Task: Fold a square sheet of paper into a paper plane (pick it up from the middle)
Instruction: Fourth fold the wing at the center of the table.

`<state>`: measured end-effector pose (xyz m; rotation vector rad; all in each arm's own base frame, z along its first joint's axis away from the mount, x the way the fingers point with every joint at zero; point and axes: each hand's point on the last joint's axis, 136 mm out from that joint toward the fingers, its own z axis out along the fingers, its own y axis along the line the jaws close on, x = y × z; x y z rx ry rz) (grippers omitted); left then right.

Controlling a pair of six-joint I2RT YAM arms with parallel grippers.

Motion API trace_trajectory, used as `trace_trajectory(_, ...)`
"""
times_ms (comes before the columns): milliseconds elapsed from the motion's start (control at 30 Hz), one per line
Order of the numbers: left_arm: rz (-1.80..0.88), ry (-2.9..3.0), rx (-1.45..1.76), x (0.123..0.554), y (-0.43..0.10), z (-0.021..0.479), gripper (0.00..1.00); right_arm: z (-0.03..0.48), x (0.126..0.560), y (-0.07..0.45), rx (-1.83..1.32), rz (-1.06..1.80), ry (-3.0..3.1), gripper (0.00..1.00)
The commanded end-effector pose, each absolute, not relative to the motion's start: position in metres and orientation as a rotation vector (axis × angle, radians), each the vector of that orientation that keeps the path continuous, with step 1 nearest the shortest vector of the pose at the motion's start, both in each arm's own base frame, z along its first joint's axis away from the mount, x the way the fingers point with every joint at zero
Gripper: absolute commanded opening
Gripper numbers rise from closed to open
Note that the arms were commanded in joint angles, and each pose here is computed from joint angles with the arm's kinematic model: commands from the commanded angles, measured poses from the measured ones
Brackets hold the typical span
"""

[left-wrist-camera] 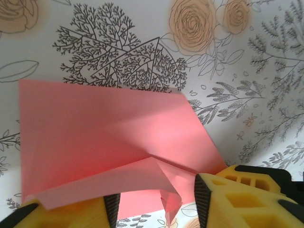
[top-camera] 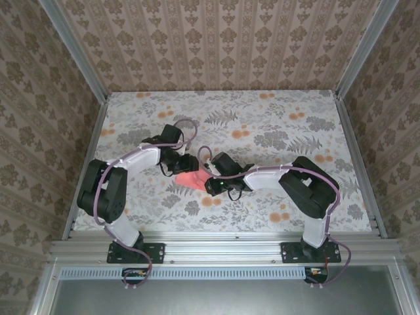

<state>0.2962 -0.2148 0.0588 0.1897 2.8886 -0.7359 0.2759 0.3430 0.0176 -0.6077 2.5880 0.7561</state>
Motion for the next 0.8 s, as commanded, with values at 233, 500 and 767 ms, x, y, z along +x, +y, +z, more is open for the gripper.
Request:
trace_trajectory(233, -0.789, 2.937, 0.196, 0.290, -0.222, 0.040, 0.25, -0.002, 0.263, 0.329, -0.639, 0.649, 2.676, 0.11)
trace_trajectory(500, -0.781, 2.922, 0.183, 0.290, -0.217, 0.040, 0.12, -0.004, 0.262, 0.326, -0.644, 0.632, 2.681, 0.11)
trace_trajectory(767, -0.813, 2.909, 0.111, 0.287, -0.205, 0.032, 0.09, -0.006, 0.261, 0.324, -0.640, 0.629, 2.685, 0.11)
